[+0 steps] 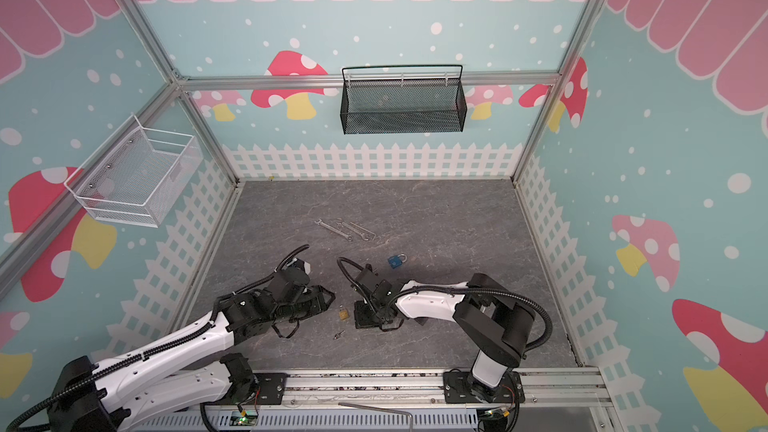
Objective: Unlock with the key
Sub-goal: 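Lift the silver key with the right gripper while the left gripper rises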
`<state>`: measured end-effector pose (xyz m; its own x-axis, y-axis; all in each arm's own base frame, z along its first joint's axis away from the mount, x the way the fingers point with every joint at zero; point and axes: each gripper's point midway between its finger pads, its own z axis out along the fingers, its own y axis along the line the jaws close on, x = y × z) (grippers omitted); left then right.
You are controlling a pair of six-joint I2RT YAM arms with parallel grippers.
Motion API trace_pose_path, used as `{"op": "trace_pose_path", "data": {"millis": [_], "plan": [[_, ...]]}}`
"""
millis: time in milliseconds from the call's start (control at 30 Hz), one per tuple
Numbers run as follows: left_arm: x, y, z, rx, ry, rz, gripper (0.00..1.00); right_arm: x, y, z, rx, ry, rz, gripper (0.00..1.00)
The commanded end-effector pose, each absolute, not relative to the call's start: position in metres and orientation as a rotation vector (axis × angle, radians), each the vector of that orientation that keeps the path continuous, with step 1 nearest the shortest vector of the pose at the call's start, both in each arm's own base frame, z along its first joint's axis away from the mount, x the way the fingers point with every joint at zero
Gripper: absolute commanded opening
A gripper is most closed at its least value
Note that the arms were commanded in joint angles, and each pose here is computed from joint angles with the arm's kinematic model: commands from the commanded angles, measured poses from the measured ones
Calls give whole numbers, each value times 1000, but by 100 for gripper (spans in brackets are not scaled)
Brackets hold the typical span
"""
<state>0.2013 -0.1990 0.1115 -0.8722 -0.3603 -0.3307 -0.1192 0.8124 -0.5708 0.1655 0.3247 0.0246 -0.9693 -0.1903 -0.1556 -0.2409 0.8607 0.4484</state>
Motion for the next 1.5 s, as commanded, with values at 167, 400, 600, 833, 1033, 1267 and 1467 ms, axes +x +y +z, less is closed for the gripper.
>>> {"op": "trace_pose_path", "data": {"millis": [167,400,600,833,1033,1267,1467], "plan": [[206,-224,117,-439,2542,-974,46,168,309,32,-424,2876,646,0],[217,-245,127,-575,2484,-1142,46,177,303,54,-469,2780,708,0],[233,-253,140,-811,2338,-1346,47,193,297,97,-490,2631,782,0],[250,-265,161,-1050,2167,-1580,48,217,287,156,-478,2475,849,0],[260,-276,187,-1155,2063,-1715,56,231,292,195,-473,2381,907,0],[263,-289,193,-1309,1989,-1841,72,240,305,224,-489,2284,971,0],[271,-293,201,-1358,1884,-1915,71,235,308,225,-482,2272,1034,0]]}}
